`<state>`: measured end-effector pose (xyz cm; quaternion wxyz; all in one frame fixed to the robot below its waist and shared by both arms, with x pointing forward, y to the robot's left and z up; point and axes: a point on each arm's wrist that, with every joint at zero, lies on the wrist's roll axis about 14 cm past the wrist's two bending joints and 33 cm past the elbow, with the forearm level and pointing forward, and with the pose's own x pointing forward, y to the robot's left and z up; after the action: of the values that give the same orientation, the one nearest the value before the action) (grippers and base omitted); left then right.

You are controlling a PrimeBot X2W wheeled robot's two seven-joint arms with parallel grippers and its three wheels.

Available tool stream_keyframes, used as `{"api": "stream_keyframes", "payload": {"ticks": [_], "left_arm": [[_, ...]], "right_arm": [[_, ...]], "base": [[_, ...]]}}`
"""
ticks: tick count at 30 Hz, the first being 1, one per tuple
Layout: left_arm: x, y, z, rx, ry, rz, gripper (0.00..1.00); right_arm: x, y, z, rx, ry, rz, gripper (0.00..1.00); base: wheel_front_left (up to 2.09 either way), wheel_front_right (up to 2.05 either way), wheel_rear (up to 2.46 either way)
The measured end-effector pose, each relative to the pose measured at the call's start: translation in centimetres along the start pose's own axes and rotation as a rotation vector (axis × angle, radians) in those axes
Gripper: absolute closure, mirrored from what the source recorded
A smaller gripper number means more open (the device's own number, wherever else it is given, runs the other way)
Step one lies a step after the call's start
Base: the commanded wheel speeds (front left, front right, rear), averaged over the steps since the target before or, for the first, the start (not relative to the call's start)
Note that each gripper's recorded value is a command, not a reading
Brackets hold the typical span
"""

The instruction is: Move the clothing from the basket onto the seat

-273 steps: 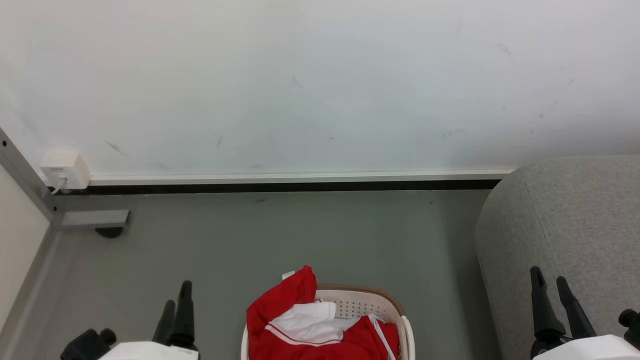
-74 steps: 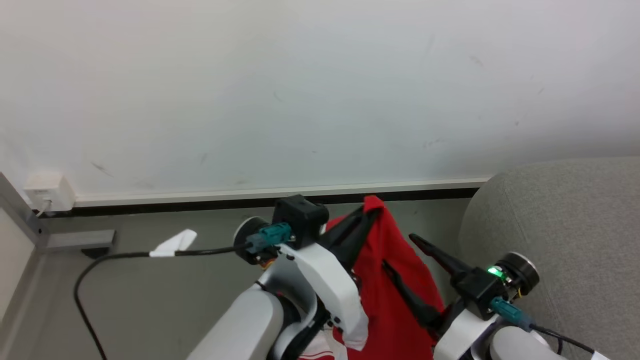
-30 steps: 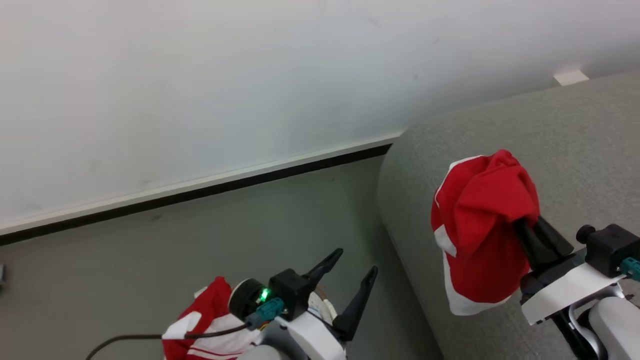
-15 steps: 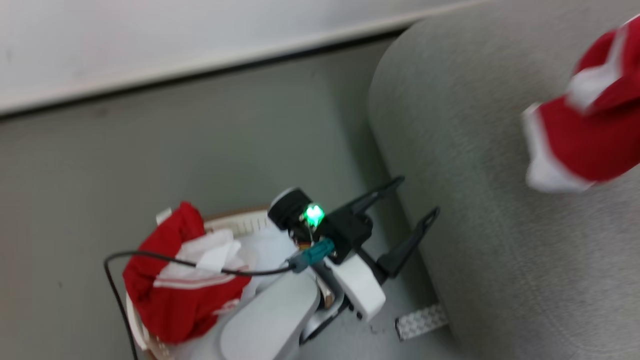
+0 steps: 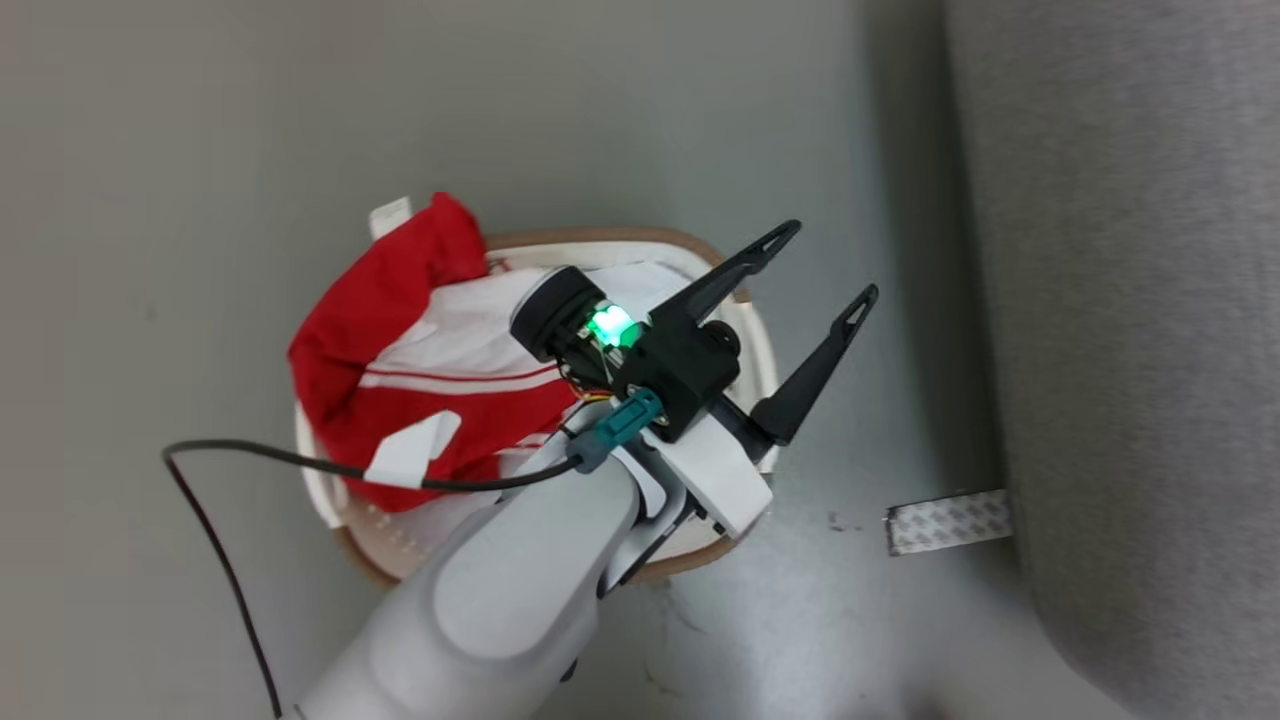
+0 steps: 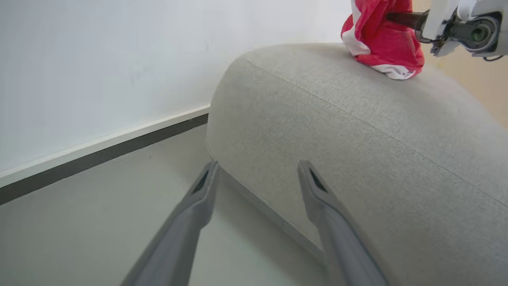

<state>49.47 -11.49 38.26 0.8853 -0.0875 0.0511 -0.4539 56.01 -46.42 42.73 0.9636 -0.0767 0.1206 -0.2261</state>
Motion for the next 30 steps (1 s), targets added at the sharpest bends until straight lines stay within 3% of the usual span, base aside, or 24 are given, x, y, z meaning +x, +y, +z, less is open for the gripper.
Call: {"api": "stream_keyframes", "payload": {"ticks": [1,5,18,24,30], "left_arm": [[-0.4,0.6,-0.5,-0.001,0.012,0.017,0.0],[-2.0,2.3,-1.5,0.011,0.052,0.081,0.0],[-7.0,3.1,3.9,0.031,-0.004,0.268,0.0],[-12.1,2.8,7.8,0.074,-0.058,0.404,0.0],[-17.4,2.8,10.1,0.096,-0.102,0.542,0.0]], "right_arm": [[0.2,1.3,-1.4,-0.007,0.026,0.02,0.0],[-0.5,4.4,-3.6,0.004,0.069,0.074,0.0],[-10.0,6.3,2.6,0.018,-0.154,0.197,0.0],[-17.2,9.2,5.9,0.094,-0.272,0.315,0.0],[-22.4,12.0,6.4,0.145,-0.305,0.42,0.0]], "base": [[0.0,0.0,0.0],[0.0,0.0,0.0],[0.0,0.0,0.0],[0.0,0.0,0.0],[0.0,0.0,0.0]]}}
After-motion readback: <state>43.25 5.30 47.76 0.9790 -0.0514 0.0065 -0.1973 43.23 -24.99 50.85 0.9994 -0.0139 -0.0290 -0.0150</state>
